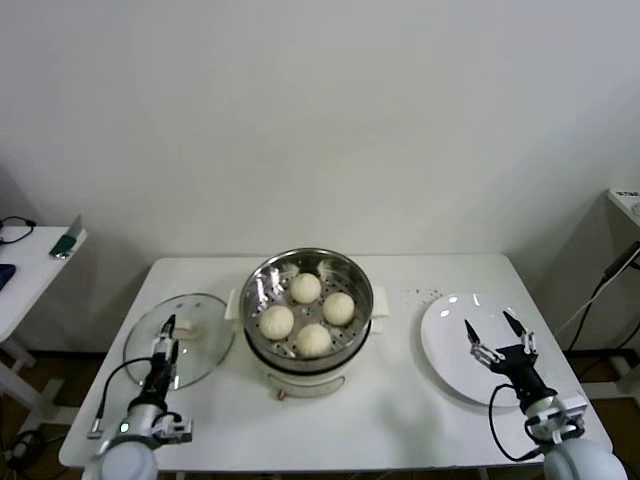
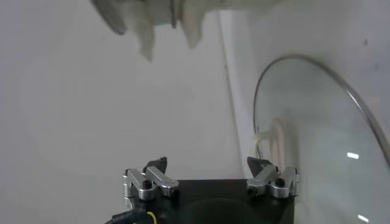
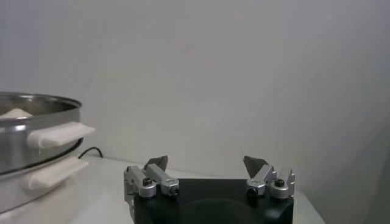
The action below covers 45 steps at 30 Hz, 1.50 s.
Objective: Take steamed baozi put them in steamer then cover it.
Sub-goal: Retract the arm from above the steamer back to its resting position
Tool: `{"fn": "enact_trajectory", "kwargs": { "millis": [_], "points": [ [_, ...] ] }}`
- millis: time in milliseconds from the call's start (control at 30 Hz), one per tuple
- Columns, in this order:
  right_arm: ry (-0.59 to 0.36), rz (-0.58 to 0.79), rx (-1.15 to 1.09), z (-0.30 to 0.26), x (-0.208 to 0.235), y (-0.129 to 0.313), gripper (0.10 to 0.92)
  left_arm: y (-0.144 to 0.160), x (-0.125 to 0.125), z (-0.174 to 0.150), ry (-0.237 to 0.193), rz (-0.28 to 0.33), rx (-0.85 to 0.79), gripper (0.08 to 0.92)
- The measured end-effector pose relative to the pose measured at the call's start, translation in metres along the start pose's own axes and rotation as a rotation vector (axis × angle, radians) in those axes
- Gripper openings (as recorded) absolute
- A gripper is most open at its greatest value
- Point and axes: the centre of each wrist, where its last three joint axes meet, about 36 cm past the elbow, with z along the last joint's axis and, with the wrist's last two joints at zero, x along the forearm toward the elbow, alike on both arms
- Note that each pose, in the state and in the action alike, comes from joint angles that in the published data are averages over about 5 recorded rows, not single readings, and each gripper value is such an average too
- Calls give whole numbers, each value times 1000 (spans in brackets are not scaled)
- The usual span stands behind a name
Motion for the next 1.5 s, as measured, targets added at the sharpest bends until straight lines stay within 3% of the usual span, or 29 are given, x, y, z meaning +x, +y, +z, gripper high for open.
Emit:
{"fn": "enact_trajectory", "kwargs": {
  "millis": [467,1067,1167,1500],
  "points": [
    [14,20,25,3,3,-2,823,-24,-58,16,3,16,-62,823],
    [27,20,46,14,5,1,823,-32,-95,18,8,18,-42,820],
    [29,19,51,16,6,2,823,-33,-99,18,9,10,-34,785],
    [34,15,65,23,6,5,823,-38,-102,20,9,15,-9,502]
  ]
}}
